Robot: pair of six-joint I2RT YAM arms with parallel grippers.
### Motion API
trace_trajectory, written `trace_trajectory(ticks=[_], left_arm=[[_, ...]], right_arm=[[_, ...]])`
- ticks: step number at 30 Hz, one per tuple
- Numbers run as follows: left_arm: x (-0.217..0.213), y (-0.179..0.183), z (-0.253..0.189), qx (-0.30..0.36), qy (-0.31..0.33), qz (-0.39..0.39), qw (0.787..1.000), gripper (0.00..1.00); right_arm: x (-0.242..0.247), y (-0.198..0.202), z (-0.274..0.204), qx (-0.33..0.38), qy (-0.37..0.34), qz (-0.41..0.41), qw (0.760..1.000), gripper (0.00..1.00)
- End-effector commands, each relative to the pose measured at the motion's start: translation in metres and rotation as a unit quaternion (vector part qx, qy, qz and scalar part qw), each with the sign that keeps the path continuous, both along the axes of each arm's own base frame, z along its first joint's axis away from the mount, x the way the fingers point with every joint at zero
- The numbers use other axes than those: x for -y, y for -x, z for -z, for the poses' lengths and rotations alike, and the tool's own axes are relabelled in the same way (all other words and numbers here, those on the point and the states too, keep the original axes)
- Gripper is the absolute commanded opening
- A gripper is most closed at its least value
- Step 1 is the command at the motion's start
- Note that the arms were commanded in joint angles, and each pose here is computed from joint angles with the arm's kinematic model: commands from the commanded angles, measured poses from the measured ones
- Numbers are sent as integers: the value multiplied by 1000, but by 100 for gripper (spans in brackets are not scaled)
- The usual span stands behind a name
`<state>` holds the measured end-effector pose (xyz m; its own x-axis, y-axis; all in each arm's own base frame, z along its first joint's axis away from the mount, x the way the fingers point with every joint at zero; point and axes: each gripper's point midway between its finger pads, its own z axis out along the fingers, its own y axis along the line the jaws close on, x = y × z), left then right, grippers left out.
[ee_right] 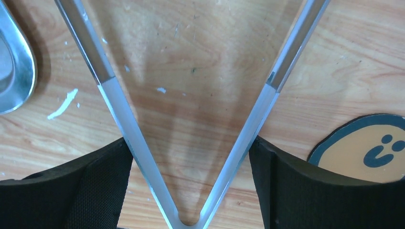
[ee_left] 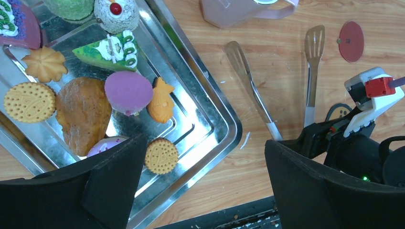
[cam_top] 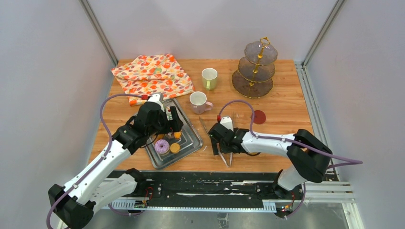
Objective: Serve the afternoon tea
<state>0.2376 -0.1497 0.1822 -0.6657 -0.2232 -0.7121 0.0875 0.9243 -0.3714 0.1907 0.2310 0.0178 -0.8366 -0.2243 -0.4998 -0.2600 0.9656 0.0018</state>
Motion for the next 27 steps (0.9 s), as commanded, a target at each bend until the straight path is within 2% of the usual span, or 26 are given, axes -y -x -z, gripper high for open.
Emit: trace_trajectory(ticks=[1, 3, 5, 8, 9, 11, 15, 19, 23, 27], left_arm=[[1, -2, -4, 12, 10, 0, 1000, 98], [-1, -2, -5, 13, 7, -2, 1000, 98], [-2, -2, -6, 14, 5, -4, 1000, 98], [-4, -2, -4, 15, 2, -7, 1000, 98], [-4, -2, -3, 15, 1, -8, 1000, 98], [-4, -2, -2, 14, 1, -7, 1000, 98], [-3, -4, 0, 12, -4, -5, 1000, 98], [-3, -7, -2, 14, -4, -10, 1000, 98], [6, -8, 2, 6, 17, -4, 1000, 98], [13, -8, 4, 0, 32, 0, 999, 98]], right_arm=[[10, -11, 5, 32, 36, 39, 998, 87], [13, -10, 8, 33, 37, 41, 998, 80], [16, -8, 8, 34, 33, 43, 998, 61], [22, -4, 7, 36, 30, 40, 998, 46], [24, -3, 6, 38, 29, 37, 998, 44], [28, -1, 4, 41, 33, 21, 998, 42], [32, -1, -4, 53, 58, -61, 995, 36], [26, 5, -1, 32, 75, -174, 981, 38], [28, 3, 8, 16, 104, -199, 974, 41], [27, -8, 7, 23, 98, -201, 974, 46]])
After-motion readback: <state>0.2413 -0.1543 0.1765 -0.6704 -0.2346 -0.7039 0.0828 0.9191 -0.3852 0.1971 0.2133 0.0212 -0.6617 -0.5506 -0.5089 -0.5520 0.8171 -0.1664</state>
